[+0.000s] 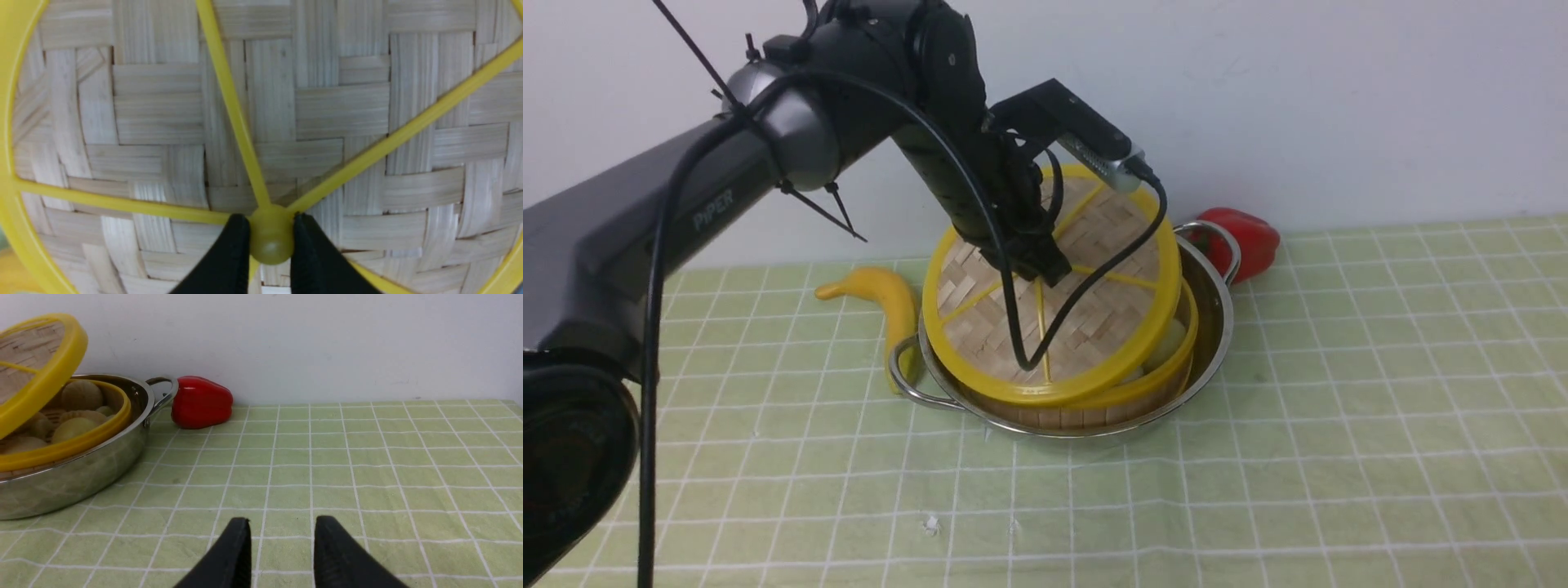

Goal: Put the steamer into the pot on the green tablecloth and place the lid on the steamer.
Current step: 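Place the yellow bamboo steamer lid onto the steamer in the pot with the left gripper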

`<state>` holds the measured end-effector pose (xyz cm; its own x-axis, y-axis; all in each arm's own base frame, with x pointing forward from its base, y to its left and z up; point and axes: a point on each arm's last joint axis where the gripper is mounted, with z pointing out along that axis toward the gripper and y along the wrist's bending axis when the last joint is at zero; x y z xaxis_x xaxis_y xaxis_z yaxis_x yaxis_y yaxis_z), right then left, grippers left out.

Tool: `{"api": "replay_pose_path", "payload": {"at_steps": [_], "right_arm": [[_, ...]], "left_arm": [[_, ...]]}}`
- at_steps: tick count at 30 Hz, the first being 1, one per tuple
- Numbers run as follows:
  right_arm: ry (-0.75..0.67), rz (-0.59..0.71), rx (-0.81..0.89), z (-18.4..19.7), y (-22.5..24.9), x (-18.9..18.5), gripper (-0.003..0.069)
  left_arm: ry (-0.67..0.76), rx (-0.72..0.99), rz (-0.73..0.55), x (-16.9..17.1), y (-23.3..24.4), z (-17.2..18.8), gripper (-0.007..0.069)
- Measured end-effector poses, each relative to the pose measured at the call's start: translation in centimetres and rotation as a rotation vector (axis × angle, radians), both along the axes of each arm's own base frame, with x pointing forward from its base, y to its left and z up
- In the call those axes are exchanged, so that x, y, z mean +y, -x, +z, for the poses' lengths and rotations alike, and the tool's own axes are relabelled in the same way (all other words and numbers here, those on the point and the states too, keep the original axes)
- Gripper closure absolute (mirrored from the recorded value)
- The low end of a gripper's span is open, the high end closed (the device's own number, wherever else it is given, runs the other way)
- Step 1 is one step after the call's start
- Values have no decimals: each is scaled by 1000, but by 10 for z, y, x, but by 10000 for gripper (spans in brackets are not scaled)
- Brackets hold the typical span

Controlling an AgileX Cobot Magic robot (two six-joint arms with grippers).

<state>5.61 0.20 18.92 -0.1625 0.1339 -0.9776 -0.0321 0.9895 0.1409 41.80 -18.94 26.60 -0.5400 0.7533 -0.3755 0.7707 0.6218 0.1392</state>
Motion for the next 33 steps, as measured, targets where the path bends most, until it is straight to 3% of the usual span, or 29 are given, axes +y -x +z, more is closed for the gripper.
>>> {"api": "replay_pose_path", "payload": {"at_steps": [33], "right_arm": [[0, 0, 0, 0, 0, 0, 419]], "left_arm": [[24, -51, -101, -9, -3, -2, 508]]}}
